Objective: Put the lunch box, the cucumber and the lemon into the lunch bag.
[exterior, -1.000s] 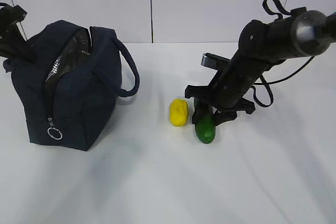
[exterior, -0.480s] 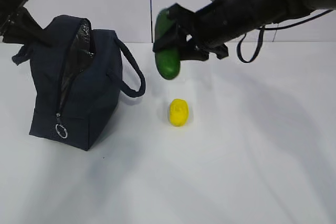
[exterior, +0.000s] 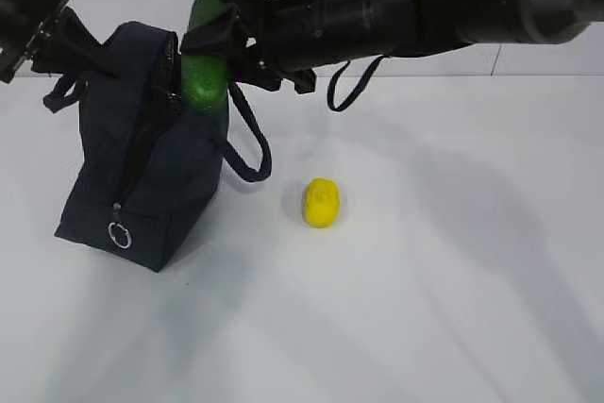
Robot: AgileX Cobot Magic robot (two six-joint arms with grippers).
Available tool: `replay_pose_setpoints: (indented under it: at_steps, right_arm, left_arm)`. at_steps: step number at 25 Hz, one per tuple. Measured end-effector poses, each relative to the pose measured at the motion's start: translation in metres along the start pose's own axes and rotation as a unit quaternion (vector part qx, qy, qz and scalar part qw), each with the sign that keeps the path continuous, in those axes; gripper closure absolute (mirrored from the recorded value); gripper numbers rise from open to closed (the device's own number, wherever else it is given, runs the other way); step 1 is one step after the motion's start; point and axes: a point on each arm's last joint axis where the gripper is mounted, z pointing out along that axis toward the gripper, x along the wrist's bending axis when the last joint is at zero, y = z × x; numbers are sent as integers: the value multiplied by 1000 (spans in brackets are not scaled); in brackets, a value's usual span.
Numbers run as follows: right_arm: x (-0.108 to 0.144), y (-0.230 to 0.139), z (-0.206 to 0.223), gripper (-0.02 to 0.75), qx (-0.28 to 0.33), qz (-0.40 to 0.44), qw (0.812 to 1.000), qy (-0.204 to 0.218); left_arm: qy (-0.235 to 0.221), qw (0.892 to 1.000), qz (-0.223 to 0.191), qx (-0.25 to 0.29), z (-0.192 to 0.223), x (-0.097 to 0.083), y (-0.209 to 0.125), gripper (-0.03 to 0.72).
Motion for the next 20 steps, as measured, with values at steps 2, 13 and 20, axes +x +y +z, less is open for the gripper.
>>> replay_pose_setpoints:
  at_steps: [2,13,20]
  right_arm:
    - [1,0,12,384,-2,6,1000,14]
    - [-49,-19,55,384,14,81,997,8]
    - [-48,-26,66,384,20,104,994,32]
  left_arm:
    - [0,1000,1,0,0,0,0,696]
    - [-14,1000,14,-14,-8,-11,-1,696]
    - [-17,999,21,-19,-11,-15,-1,696]
